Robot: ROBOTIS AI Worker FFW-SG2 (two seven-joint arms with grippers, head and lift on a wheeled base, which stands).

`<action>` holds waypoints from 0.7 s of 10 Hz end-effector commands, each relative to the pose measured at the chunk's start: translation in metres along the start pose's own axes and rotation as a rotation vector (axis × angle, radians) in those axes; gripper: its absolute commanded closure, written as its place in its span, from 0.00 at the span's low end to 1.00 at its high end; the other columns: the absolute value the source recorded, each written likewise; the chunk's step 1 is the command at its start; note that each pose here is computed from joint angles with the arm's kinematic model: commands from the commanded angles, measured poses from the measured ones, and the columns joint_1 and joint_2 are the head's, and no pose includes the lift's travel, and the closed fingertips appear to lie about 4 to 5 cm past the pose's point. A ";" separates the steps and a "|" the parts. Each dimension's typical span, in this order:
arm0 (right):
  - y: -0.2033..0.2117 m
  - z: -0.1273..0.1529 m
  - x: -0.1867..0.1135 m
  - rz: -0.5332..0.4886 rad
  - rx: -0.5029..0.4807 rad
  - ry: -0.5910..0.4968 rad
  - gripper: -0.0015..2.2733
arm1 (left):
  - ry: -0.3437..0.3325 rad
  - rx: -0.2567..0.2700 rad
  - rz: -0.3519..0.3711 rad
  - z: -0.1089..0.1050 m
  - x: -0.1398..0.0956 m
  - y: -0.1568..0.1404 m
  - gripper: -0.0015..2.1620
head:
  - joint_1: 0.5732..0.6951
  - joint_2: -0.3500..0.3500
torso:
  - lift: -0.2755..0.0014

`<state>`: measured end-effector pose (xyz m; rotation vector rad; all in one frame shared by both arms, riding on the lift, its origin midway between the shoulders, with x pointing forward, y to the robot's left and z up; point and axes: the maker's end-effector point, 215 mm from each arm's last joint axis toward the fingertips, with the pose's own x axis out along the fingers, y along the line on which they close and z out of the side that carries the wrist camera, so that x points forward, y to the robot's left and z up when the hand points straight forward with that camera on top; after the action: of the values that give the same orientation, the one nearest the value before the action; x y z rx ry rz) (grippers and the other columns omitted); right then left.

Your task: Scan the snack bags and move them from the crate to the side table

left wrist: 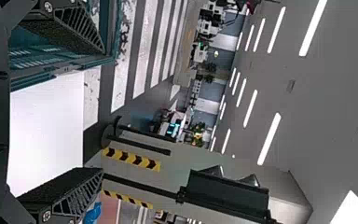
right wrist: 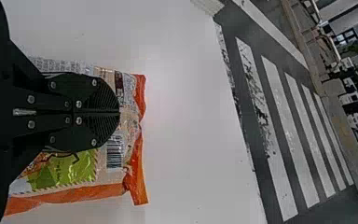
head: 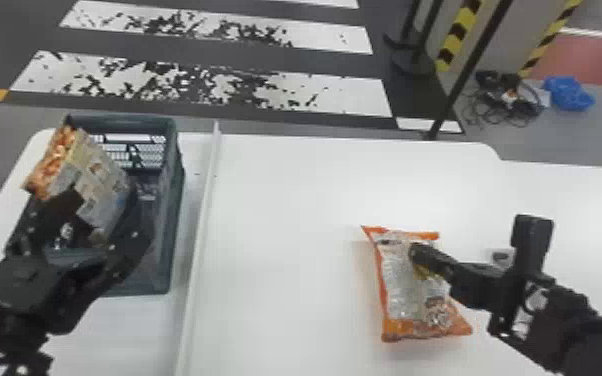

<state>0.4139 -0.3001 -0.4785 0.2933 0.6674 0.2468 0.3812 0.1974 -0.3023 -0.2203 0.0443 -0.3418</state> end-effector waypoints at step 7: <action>-0.090 0.018 -0.086 -0.193 -0.029 -0.027 0.02 | -0.004 -0.008 -0.036 0.000 0.004 -0.013 0.05 | 1.00 0.11 | 0.68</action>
<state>0.3742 -0.4000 -0.4472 0.2229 0.6589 0.0854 0.3802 0.1866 -0.3002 -0.2289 0.0391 -0.3725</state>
